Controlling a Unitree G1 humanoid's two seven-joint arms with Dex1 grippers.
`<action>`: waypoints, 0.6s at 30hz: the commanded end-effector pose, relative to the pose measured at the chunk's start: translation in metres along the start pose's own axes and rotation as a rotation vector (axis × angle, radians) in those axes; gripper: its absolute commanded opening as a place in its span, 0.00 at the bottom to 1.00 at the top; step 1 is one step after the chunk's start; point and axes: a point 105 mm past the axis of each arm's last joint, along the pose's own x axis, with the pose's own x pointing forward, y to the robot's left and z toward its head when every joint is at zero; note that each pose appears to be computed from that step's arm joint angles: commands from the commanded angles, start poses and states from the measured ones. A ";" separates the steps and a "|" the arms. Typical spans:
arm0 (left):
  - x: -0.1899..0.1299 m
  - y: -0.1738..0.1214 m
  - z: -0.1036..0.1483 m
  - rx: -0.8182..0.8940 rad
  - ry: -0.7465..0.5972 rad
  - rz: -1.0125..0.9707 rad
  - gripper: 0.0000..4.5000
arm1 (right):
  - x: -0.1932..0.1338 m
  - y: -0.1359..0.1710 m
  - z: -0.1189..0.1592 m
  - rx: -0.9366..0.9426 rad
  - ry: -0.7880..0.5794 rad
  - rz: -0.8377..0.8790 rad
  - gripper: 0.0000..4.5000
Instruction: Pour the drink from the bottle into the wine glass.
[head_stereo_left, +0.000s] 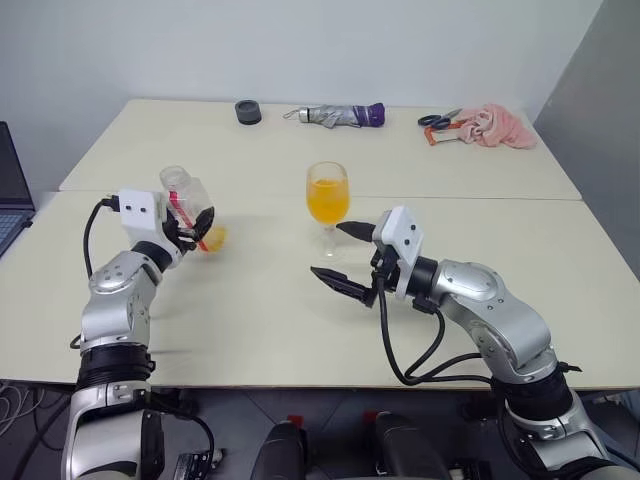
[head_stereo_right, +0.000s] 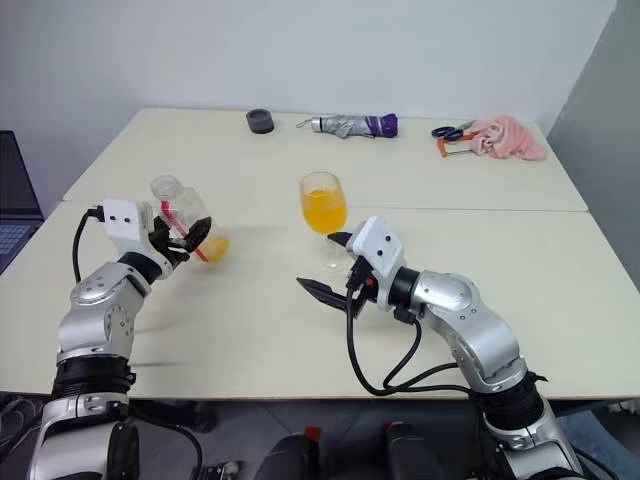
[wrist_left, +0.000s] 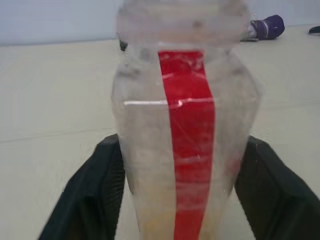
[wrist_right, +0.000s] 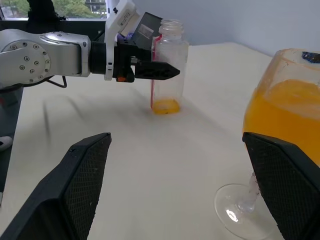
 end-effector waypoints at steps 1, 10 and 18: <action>-0.002 0.004 0.017 0.021 -0.060 0.018 1.00 | 0.000 0.010 0.013 -0.025 -0.047 0.061 1.00; -0.010 -0.002 0.011 0.078 -0.057 0.008 1.00 | -0.013 0.018 -0.006 -0.085 0.021 0.119 1.00; -0.032 0.000 0.003 0.141 -0.056 0.059 1.00 | -0.037 0.000 -0.036 -0.190 0.030 -0.050 1.00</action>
